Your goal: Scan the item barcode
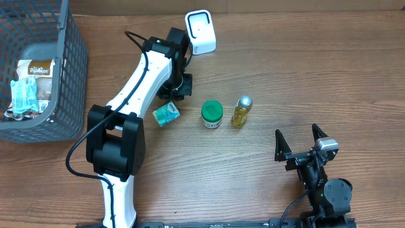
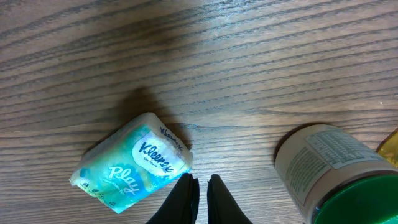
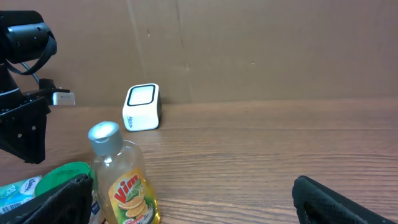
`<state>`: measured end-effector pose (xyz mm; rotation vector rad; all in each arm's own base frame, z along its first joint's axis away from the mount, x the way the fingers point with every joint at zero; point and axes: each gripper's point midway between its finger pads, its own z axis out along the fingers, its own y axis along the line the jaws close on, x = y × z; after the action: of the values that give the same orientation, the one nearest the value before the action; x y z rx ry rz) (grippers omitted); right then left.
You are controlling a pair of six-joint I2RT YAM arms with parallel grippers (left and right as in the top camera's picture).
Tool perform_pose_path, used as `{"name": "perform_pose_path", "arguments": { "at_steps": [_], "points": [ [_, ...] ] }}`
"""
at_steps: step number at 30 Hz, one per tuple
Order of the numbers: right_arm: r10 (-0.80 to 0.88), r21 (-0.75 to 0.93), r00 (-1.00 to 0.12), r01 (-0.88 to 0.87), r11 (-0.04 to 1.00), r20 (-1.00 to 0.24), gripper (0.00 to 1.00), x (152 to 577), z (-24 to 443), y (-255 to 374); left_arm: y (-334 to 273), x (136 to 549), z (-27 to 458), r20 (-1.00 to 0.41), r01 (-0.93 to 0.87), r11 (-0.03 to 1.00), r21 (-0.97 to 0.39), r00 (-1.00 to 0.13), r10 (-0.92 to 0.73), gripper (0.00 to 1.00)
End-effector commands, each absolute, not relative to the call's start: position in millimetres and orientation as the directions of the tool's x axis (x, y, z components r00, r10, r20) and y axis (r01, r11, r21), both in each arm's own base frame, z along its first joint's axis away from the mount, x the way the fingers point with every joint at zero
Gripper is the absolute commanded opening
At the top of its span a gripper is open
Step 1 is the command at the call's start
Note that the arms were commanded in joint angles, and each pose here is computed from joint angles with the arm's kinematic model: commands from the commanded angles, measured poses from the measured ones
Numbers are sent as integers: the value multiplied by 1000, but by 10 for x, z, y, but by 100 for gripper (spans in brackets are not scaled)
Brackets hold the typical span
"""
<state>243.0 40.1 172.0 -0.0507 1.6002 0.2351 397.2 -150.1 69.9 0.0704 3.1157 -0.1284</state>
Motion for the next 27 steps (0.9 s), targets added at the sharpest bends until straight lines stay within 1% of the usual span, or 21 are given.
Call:
{"name": "perform_pose_path", "arguments": {
  "at_steps": [1,6,27],
  "points": [
    [105,111,-40,-171,979,-994,100,2434,1702,386,-1525,3965,644,-10,47,996,-81,-999,47,10],
    [105,111,-40,-171,979,-994,100,2434,1702,386,-1520,3952,644,-6,73,994,-79,-997,72,10],
    [105,111,-40,-171,979,-994,100,2434,1702,386,-1522,3955,644,-8,72,994,-79,-997,72,10]
  ]
}}
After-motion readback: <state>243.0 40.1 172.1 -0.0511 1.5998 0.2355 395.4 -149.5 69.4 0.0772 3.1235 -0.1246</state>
